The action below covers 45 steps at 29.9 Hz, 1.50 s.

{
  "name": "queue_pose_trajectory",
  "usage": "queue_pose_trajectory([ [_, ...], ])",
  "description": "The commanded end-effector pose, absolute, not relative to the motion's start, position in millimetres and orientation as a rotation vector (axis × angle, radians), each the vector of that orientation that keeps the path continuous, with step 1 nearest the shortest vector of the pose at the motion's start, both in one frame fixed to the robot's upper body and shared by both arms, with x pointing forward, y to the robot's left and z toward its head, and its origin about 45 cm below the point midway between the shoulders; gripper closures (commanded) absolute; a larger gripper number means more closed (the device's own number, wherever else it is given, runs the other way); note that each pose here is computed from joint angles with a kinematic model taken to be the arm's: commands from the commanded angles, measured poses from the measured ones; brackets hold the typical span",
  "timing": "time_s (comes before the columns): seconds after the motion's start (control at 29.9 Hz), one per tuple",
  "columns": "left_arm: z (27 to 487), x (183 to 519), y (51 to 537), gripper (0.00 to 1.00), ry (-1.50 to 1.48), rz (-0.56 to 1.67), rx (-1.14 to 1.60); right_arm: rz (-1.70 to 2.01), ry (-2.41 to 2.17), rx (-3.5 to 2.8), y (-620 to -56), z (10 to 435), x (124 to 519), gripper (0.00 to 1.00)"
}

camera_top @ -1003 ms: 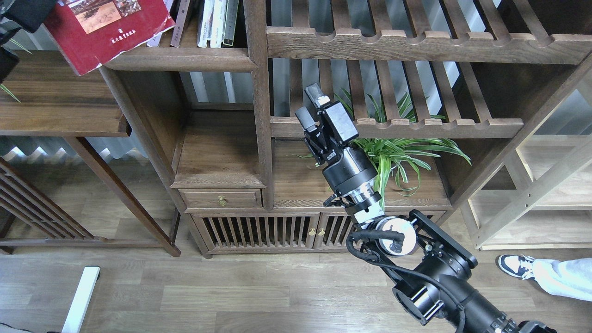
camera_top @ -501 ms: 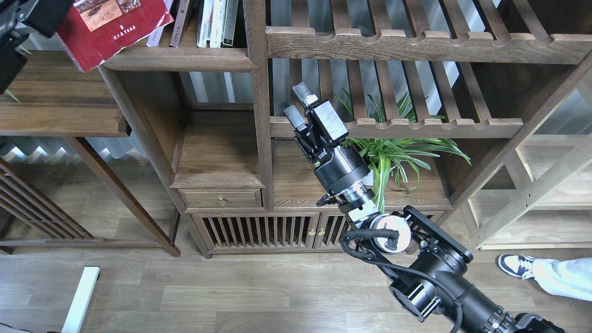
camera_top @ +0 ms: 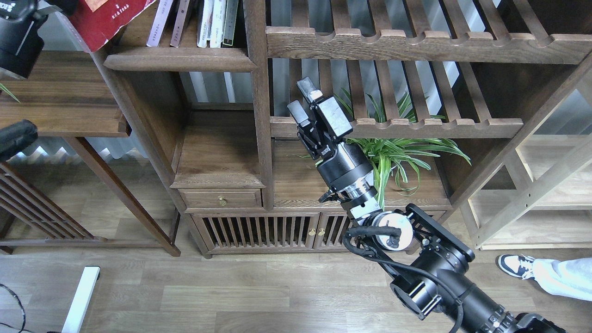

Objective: Organize books on shelf

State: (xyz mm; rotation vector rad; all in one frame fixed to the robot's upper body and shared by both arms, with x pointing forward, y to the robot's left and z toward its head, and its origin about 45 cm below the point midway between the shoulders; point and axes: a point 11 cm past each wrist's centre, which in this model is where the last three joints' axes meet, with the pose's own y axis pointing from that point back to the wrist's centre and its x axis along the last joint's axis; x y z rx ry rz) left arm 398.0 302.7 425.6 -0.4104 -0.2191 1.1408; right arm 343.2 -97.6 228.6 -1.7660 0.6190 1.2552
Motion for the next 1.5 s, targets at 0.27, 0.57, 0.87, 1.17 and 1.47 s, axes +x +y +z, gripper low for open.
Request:
queue_pose_trajectory([
  [0.27,440.4,411.7,286.3,1.0,-0.233,1.243,-0.415,1.215,0.634,-1.729,-111.2,235.0,351.1,0.06],
  [0.57,445.5,421.0,271.3,1.0,-0.251,1.285,-0.4,1.194,0.641,-1.712,-118.1,238.4,354.7,0.06],
  [0.87,443.7,425.8,275.0,1.0,-0.256,1.307,-0.381,1.195,0.642,-1.71,-118.5,237.4,354.1,0.06],
  [1.17,447.2,438.1,266.1,1.0,-0.28,1.309,-0.337,1.191,0.636,-1.708,-119.3,237.4,353.4,0.06],
  [1.47,459.5,465.6,259.7,1.0,-0.308,1.327,-0.289,1.192,0.636,-1.706,-119.6,236.5,352.8,0.06],
])
